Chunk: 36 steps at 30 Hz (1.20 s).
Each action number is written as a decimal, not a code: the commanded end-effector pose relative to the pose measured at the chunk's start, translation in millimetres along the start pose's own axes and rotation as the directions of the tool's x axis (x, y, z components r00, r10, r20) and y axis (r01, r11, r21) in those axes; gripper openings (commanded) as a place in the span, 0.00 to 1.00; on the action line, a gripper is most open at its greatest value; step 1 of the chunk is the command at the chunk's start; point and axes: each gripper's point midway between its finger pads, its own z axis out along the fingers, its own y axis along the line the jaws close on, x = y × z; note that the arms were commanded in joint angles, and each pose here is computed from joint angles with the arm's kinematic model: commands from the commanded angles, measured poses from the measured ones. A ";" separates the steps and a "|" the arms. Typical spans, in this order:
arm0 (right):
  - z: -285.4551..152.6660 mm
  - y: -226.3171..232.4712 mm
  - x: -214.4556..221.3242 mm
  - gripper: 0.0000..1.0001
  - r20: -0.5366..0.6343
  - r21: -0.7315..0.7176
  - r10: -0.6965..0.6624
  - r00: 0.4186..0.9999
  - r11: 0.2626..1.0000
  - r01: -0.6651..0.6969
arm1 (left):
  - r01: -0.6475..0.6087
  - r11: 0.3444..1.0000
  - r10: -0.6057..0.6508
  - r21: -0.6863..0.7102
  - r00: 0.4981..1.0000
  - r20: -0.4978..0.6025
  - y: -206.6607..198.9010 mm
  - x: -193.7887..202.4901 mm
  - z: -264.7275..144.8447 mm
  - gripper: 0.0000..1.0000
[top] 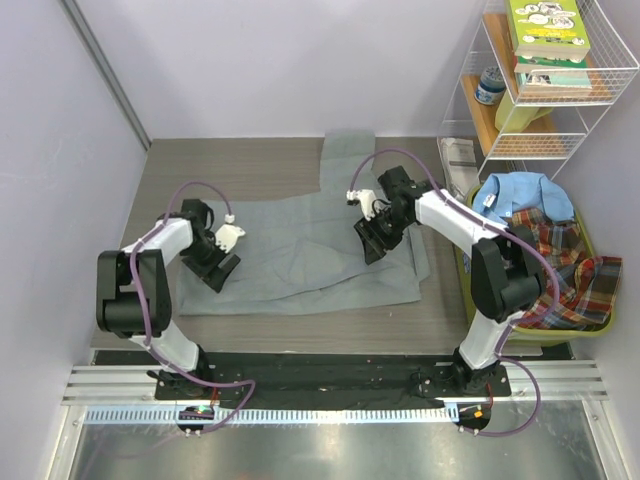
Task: Fold and stack the long sleeve shirts
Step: Fold the shirt
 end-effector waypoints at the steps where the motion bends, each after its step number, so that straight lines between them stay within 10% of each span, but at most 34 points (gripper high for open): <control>1: -6.6 9.2 21.5 0.49 -0.047 -0.013 -0.029 0.998 1.000 0.028 | 0.021 0.998 -0.023 0.066 0.999 0.041 -13.0 11.4 -8.9 0.81; 6: -2.8 6.9 6.5 0.49 -0.004 -0.033 0.015 1.000 0.999 -0.015 | 0.006 0.993 -0.027 0.117 0.984 0.175 -21.3 -23.2 -55.7 0.70; 36: 23.0 -7.6 -47.2 0.56 0.050 -0.109 0.040 0.998 0.993 -0.034 | -0.003 0.960 0.024 0.281 0.997 -0.071 16.8 29.4 -43.8 0.57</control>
